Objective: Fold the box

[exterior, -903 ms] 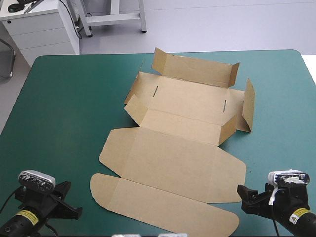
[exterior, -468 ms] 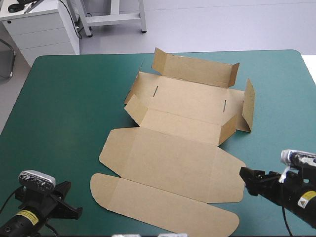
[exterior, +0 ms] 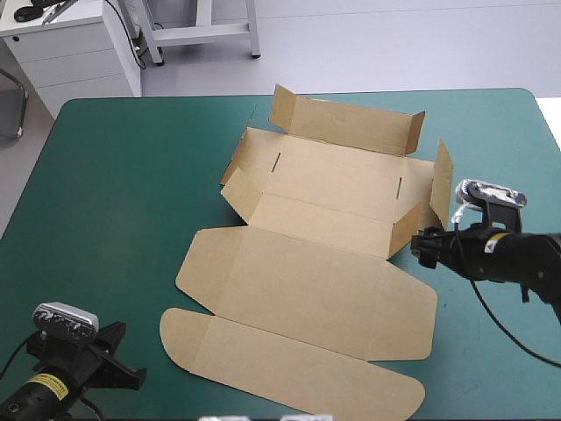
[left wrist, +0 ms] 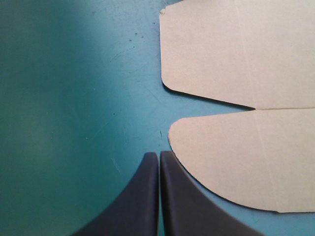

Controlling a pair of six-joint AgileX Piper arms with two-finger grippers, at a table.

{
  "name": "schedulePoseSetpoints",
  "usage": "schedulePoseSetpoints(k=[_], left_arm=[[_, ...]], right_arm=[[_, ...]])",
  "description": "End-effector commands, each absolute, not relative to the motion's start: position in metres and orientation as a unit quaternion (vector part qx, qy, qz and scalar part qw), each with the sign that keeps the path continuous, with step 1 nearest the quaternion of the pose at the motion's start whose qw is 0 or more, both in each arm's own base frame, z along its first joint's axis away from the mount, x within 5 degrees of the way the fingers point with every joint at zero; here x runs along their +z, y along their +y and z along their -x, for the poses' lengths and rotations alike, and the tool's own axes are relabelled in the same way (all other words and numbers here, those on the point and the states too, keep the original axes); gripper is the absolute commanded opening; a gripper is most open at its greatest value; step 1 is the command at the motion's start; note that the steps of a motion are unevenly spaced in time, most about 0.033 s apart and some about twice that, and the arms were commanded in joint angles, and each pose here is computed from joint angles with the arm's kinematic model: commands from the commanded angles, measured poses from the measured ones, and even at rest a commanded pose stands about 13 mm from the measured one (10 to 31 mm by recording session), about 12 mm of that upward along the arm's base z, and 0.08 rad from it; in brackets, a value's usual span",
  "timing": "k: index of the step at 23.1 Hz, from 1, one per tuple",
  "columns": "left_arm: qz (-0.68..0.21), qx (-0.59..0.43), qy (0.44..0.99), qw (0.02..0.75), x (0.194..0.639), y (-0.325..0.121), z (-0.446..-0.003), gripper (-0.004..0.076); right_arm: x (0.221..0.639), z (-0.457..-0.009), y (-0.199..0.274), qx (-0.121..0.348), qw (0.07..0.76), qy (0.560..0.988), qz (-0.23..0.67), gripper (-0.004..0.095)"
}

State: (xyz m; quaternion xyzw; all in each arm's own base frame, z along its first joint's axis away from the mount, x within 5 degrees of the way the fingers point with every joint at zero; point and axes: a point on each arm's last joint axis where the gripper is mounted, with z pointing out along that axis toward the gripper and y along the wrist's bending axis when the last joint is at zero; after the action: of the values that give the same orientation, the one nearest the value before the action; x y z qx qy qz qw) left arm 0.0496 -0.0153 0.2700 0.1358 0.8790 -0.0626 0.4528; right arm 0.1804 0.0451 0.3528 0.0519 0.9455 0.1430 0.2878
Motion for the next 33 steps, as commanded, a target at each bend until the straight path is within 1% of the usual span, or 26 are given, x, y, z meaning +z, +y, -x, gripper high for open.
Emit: schedulePoseSetpoints(k=[1,5,6,8,9,10,12,13,17,28,31,33], left_arm=[[-0.131,-0.071,0.861,0.486,0.283,-0.017,-0.054,-0.0008],[-0.131,-0.071,0.861,0.486,0.283,-0.017,-0.054,-0.0008],[-0.131,-0.071,0.861,0.486,0.283,-0.017,-0.054,-0.0008],[-0.131,-0.071,0.861,0.486,0.283,-0.017,-0.054,-0.0008],[-0.131,-0.071,0.861,0.486,0.283,-0.017,-0.054,-0.0008],[-0.131,-0.071,0.861,0.486,0.283,-0.017,-0.054,-0.0008],[-0.131,-0.071,0.861,0.486,0.283,-0.017,-0.054,-0.0008],[-0.131,-0.071,0.861,0.487,0.283,-0.017,-0.054,-0.0008],[-0.131,-0.071,0.861,0.487,0.283,-0.017,-0.054,-0.0008],[-0.131,-0.071,0.861,0.487,0.283,-0.017,-0.054,-0.0008],[-0.131,-0.071,0.861,0.487,0.283,-0.017,-0.054,-0.0008],[-0.131,-0.071,0.861,0.487,0.283,-0.017,-0.054,-0.0008]], right_arm=[[0.363,-0.211,0.049,0.141,0.304,0.941,-0.049,0.0768],[0.361,-0.242,0.054,0.134,0.277,0.950,-0.049,0.0768],[0.357,-0.258,0.051,0.130,0.253,0.957,-0.060,0.0768],[0.352,-0.271,0.046,0.138,0.230,0.960,-0.074,0.0768],[0.349,-0.278,0.042,0.147,0.219,0.961,-0.078,0.0768],[0.343,-0.288,0.038,0.177,0.201,0.960,-0.080,0.0768],[0.336,-0.297,0.035,0.216,0.188,0.955,-0.080,0.0767],[0.334,-0.299,0.035,0.222,0.185,0.954,-0.078,0.0766],[0.319,-0.311,0.034,0.215,0.175,0.958,-0.071,0.0766],[0.282,-0.338,0.036,0.230,0.142,0.958,-0.099,0.0764],[0.278,-0.341,0.038,0.240,0.136,0.956,-0.103,0.0715],[0.274,-0.343,0.038,0.240,0.131,0.956,-0.104,0.0620]])
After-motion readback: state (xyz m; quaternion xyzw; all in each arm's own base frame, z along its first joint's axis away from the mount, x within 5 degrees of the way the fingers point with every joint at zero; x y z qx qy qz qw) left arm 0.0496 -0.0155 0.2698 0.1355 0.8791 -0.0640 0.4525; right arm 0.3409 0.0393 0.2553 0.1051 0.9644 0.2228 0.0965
